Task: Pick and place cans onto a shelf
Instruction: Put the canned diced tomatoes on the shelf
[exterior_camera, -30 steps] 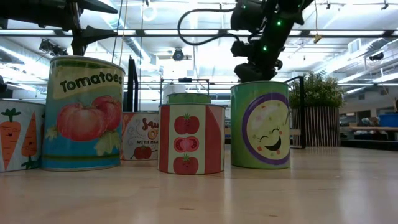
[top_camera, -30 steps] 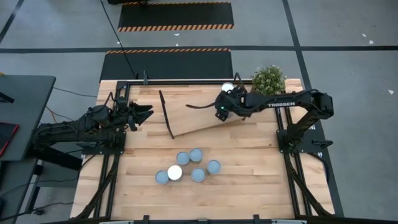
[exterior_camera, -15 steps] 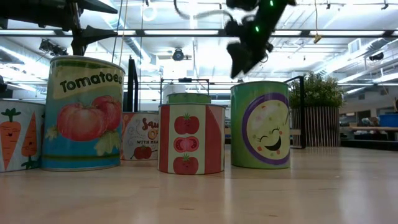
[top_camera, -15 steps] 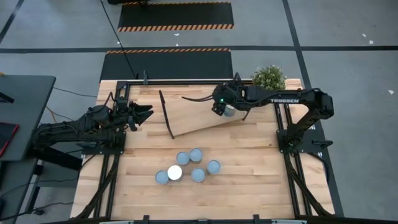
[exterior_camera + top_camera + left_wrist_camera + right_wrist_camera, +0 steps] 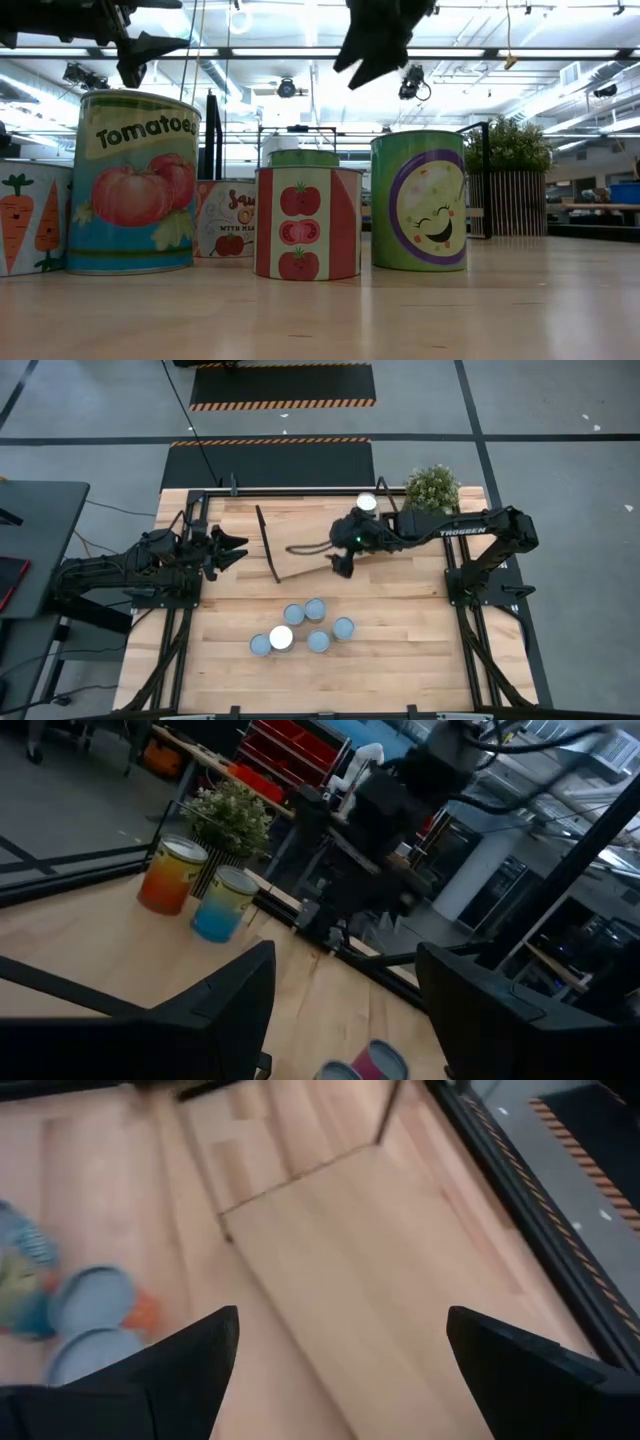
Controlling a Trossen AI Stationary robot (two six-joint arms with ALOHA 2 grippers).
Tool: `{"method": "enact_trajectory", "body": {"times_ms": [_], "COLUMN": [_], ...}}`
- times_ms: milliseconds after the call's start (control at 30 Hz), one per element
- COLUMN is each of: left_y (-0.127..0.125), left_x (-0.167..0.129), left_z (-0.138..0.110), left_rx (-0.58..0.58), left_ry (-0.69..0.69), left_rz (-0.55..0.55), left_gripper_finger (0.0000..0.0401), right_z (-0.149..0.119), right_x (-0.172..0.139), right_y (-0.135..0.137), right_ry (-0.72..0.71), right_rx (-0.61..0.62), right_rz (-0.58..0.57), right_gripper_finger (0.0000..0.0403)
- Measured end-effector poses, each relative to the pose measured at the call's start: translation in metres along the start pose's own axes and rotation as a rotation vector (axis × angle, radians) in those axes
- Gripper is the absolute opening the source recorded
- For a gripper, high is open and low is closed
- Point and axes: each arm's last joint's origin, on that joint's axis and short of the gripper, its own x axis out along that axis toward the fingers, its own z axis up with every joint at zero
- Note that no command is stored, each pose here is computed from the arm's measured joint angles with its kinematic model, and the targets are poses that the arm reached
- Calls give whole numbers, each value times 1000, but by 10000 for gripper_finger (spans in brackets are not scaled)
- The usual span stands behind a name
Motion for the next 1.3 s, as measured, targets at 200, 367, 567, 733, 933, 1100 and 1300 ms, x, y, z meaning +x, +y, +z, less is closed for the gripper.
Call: {"method": "enact_trajectory", "body": {"times_ms": [200,367,567,733,933,1100,1300], "left_y": [0,1,1,2,2,3,3], "left_x": [0,0,0,0,0,0,0], "left_z": [0,-1,-2,-3,-4,-6,-6], "left_rx": [-6,-9,-40,-40,-46,-79,-83], "left_ry": [5,12,28,36,51,69,72], "left_rz": [3,7,8,11,8,18,21], "left_gripper_finger": [247,247,247,247,247,247,247], "right_z": [-3,-8,-15,-25,-48,-64,-66], "right_x": [-2,13,33,29,8,-10,-15], "right_y": [20,39,64,81,84,87,97], "right_ry": [-11,-3,23,73,285,426,396], "right_rx": [-39,-64,-98,-154,-186,-158,-162], "right_rz": [45,108,223,270,242,204,205], "right_gripper_finger": [366,366,366,366,366,366,366]}}
